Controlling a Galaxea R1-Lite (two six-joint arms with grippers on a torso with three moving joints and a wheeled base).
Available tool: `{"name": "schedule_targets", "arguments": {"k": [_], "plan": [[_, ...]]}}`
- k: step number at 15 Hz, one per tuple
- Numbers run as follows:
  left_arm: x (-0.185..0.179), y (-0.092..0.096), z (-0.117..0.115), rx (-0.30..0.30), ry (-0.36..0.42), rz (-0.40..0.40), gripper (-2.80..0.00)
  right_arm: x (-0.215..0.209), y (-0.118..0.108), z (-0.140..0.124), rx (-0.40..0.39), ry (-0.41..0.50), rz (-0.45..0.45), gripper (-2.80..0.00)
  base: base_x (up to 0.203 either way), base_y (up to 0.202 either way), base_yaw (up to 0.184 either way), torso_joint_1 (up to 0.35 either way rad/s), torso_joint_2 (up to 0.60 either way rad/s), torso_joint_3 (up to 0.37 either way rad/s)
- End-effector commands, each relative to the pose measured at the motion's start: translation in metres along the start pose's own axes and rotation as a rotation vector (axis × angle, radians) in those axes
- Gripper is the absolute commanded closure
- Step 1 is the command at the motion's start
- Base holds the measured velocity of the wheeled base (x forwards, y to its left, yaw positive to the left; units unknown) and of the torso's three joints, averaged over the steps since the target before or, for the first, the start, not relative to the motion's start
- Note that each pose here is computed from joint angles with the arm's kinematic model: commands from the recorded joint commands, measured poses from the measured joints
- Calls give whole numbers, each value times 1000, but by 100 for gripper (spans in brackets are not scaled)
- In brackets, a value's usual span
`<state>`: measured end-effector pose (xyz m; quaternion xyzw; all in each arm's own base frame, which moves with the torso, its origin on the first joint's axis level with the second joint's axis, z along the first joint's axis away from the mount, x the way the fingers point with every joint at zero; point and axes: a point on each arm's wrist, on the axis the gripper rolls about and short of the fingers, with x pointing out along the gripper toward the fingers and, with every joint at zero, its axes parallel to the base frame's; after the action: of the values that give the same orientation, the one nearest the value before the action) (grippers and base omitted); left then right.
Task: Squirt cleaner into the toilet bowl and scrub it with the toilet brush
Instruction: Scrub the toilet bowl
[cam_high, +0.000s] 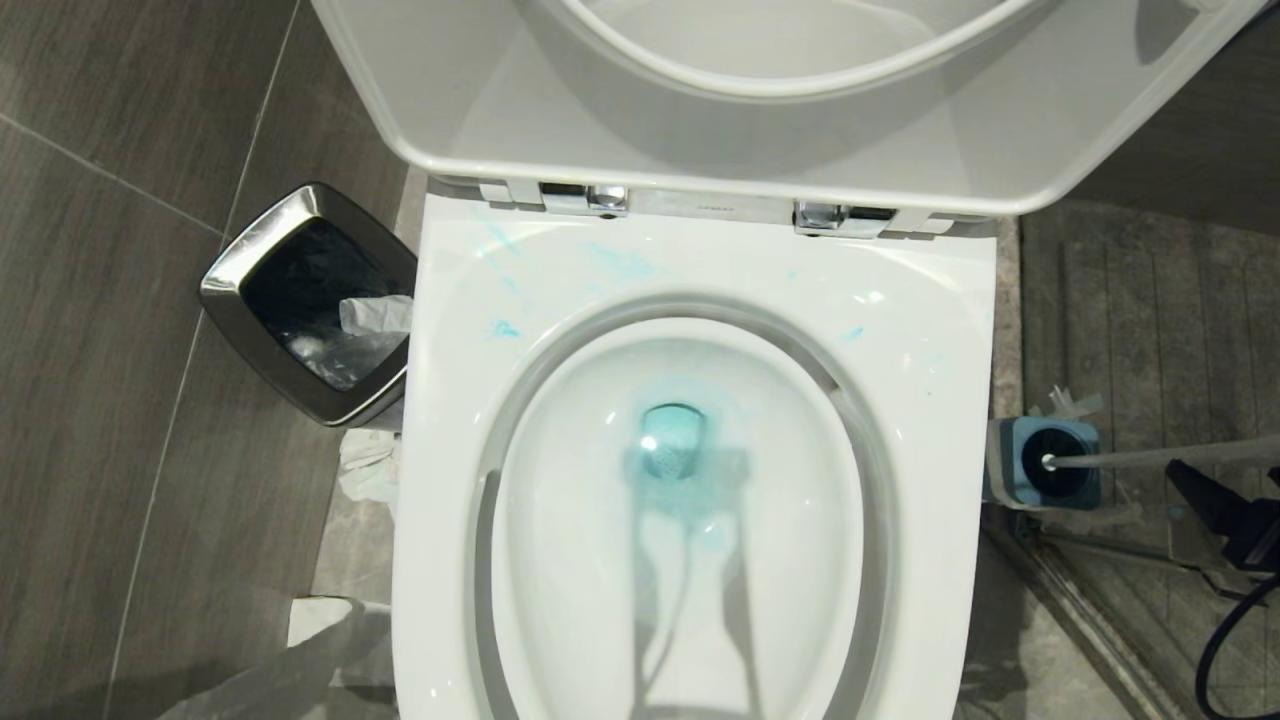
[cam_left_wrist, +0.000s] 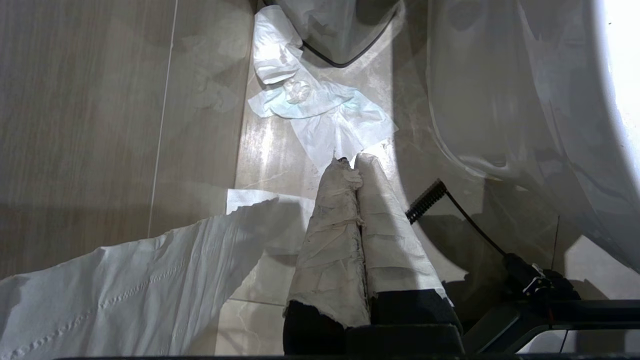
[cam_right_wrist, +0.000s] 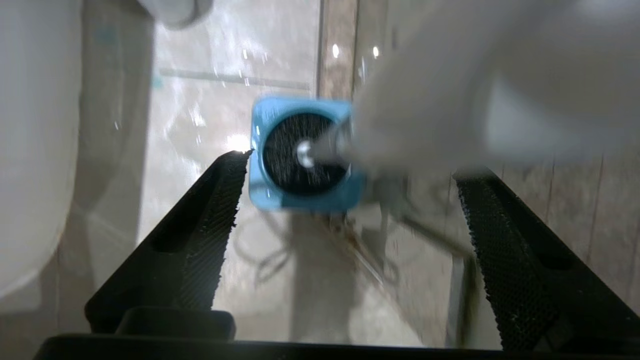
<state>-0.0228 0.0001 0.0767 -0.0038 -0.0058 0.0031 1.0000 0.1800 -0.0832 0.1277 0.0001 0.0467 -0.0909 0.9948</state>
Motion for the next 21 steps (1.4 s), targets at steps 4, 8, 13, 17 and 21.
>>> {"name": "schedule_targets", "arguments": {"k": [4, 8, 13, 17, 21], "plan": [[1, 0, -2, 0, 7, 0, 0, 24, -6, -8, 16, -38, 6, -280, 0, 0, 0, 0, 0, 0], [1, 0, -2, 0, 7, 0, 0, 49, -13, -3, 3, -89, 6, -280, 0, 0, 0, 0, 0, 0], [1, 0, -2, 0, 7, 1, 0, 58, -14, 2, -3, -113, 19, -280, 0, 0, 0, 0, 0, 0], [1, 0, -2, 0, 7, 1, 0, 57, -13, 3, 1, -119, 22, 0, 0, 0, 0, 0, 0, 0], [1, 0, -2, 0, 7, 1, 0, 55, -13, 7, -20, -135, 26, 0, 0, 0, 0, 0, 0, 0]]}}
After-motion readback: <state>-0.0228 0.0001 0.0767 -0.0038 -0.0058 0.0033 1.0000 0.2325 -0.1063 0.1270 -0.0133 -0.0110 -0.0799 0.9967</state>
